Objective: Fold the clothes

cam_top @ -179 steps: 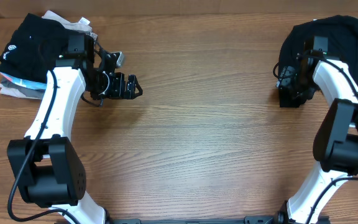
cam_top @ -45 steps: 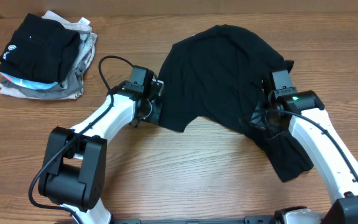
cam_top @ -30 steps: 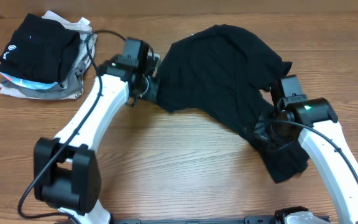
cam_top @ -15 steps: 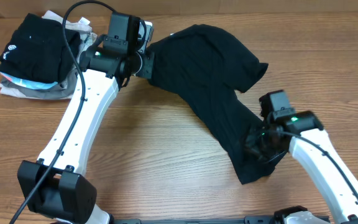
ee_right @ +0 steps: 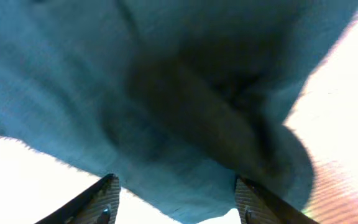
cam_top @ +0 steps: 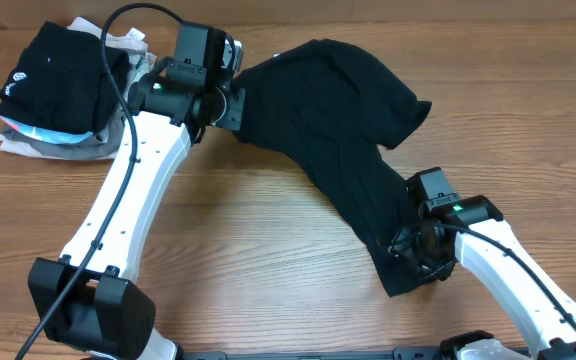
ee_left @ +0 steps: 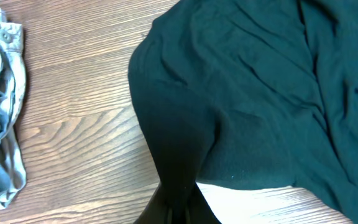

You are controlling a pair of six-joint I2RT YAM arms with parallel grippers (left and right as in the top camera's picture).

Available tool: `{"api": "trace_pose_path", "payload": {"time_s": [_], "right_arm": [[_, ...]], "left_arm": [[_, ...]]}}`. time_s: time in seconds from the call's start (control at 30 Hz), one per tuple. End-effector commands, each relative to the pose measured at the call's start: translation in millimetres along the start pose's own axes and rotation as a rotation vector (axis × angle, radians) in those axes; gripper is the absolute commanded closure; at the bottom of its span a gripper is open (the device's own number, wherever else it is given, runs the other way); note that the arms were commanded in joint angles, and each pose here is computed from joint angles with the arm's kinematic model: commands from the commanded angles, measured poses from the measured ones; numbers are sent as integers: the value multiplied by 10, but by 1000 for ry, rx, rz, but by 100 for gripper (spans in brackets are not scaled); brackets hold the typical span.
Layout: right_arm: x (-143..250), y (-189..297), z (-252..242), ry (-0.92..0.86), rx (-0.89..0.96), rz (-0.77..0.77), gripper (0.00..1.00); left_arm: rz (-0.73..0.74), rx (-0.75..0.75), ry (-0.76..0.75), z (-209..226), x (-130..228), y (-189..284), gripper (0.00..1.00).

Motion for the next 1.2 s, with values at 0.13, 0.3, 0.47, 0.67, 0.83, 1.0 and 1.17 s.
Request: {"api": "trace_pose_path", "payload": {"time_s": [0.13,0.3,0.47,0.67,0.83,1.0,1.17], "right_arm": [[-217,6,-209,-104,65,-80,33],[-274,9,-246,-113,74,-100,32],[-290,-55,-212,-100,51,-110,32],[-272,-183,-179,-100,24,-103,52],[-318,-139,-143,-100,14,-115,96],[-706,403,50,-51,-62,-229,96],[-1216,1112,4,-63,-128,-372,96]], "left_arm": [[-45,-34,24,77,-106,132,96],[-45,-34,24,77,-107,132,96],[-45,-34,24,77,-107,132,95],[-45,-35,24,78,-106,132,96],[-45,-35,24,78,-106,132,96],[-42,-39,24,84,-98,132,96],[-21,-91,37,188,-49,135,96]]}}
Point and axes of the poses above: each gripper's point midway between its finger pads, its own y axis back along the fingers, its own z axis along the line the jaws close on, x = y × z, the point moved 2 cm from there along y, back along the fingers
